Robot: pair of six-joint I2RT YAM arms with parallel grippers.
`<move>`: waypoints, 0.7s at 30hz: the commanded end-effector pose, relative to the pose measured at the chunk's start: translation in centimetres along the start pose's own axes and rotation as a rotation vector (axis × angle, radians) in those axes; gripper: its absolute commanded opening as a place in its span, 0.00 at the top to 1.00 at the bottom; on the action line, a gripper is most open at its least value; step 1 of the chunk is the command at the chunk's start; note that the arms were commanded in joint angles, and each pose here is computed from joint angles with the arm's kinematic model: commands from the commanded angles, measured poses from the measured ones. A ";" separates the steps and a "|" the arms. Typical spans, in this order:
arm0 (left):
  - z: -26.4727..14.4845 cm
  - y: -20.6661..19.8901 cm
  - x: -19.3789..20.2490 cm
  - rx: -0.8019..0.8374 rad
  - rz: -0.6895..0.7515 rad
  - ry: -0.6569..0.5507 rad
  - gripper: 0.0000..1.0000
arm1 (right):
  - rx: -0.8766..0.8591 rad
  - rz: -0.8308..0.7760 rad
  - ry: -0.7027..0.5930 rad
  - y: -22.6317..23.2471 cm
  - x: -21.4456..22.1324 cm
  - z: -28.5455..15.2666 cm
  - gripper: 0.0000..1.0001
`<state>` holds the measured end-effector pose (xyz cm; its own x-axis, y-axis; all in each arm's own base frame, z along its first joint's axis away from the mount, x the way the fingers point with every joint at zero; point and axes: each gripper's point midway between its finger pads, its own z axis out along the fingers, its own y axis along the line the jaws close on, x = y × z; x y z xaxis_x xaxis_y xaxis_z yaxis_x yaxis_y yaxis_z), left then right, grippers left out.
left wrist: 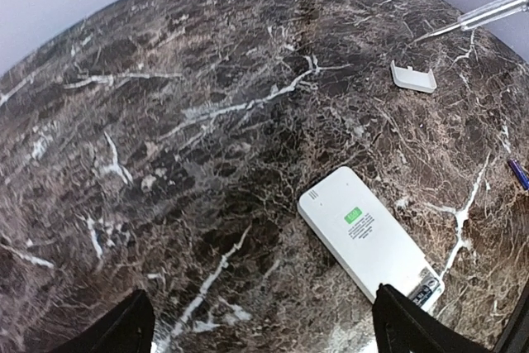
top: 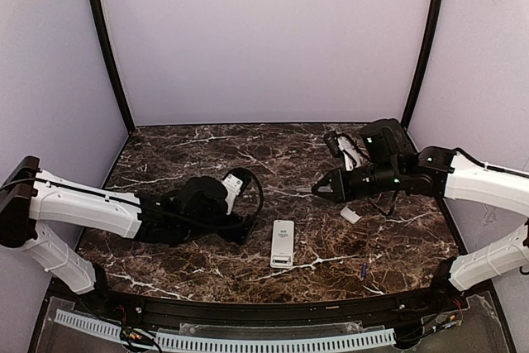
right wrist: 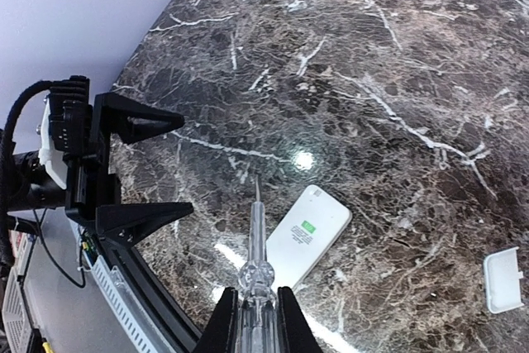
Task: Unload the batteries from the remote control
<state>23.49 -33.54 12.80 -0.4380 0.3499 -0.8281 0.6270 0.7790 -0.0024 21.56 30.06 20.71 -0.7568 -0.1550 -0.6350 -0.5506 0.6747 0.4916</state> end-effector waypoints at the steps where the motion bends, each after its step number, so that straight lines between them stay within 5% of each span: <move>1: 0.9 -1.0 1.3 0.007 -0.157 0.125 0.09 | 0.139 0.002 -0.015 -2.5 -0.5 -0.5 1.00; 13: 5.7 -5.3 2.0 0.029 -0.303 0.389 0.19 | 0.299 0.082 0.012 -5.6 1.3 -1.9 1.00; 21: 7.4 -8.1 3.5 0.076 -0.350 0.463 0.19 | 0.326 0.095 -0.007 -6.4 2.2 -2.9 1.00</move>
<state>23.14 -41.75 6.12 -0.8155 0.2801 -0.5065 0.4502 0.8569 -0.2510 22.31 24.44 18.47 -0.7949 -0.0997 -0.5985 -0.3719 0.8595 0.3507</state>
